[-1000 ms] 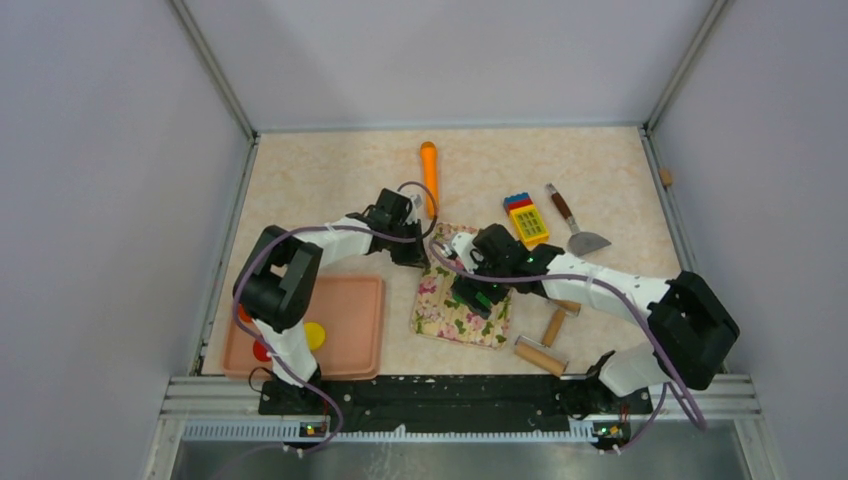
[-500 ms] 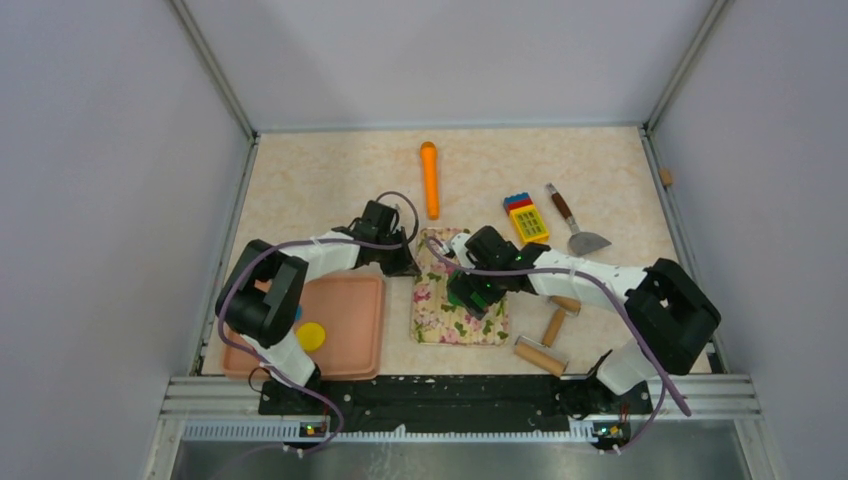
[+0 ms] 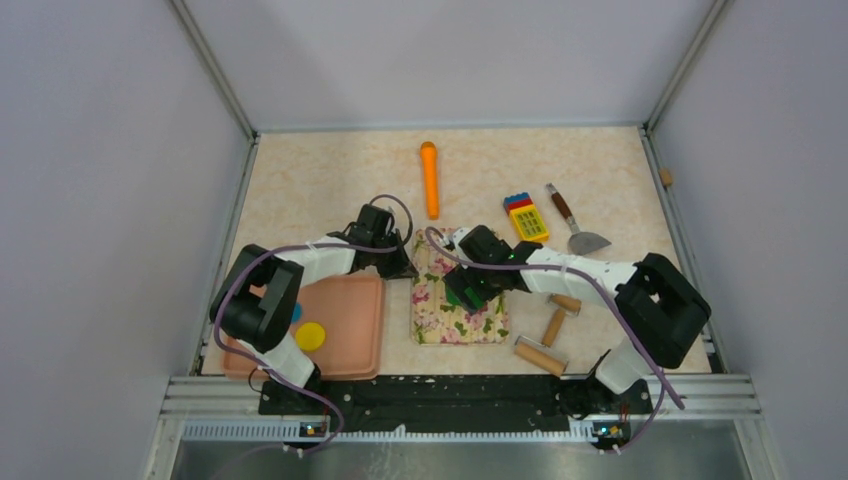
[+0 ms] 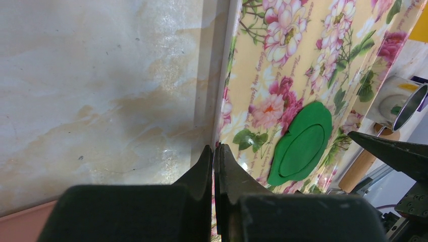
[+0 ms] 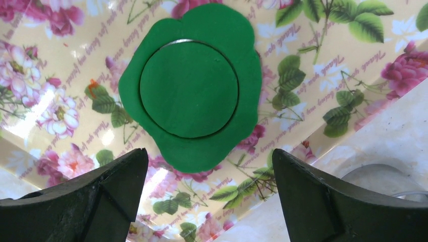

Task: Roll out the dumpling wrappers from the dough

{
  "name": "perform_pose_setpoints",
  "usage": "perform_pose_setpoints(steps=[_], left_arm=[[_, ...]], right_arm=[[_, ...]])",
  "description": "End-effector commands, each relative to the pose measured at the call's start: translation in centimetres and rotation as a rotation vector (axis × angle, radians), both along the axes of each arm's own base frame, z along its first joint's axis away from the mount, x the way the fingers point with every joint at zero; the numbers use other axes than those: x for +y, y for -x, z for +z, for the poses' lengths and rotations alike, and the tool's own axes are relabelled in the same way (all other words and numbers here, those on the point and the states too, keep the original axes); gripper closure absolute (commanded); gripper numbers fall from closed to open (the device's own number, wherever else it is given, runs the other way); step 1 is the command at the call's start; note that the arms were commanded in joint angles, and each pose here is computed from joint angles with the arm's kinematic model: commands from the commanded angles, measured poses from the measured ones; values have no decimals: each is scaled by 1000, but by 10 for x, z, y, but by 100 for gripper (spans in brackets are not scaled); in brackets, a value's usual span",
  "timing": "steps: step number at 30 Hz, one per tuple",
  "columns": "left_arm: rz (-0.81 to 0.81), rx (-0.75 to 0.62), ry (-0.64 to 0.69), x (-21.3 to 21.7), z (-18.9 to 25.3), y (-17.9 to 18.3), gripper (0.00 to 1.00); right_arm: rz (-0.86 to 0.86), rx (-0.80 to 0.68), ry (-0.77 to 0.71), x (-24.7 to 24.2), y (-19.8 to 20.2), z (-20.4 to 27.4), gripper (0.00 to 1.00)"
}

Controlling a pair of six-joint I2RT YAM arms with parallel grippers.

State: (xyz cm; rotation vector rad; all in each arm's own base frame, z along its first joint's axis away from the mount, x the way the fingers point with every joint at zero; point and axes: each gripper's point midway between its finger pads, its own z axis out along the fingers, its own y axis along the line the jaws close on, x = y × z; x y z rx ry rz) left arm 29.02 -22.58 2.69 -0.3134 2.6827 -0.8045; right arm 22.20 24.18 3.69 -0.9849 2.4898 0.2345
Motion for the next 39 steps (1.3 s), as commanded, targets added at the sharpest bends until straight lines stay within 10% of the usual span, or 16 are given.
perform_pose_setpoints(steps=[1,28,39], left_arm=[[57,51,-62,17,-14,11,100],[59,39,-56,22,-15,5,100],[45,36,-51,20,-16,5,100]], right_arm=[[-37,-35,-49,19,-12,13,5],[-75,-26,80,-21,-11,-15,23],[-5,66,-150,19,0,22,10]])
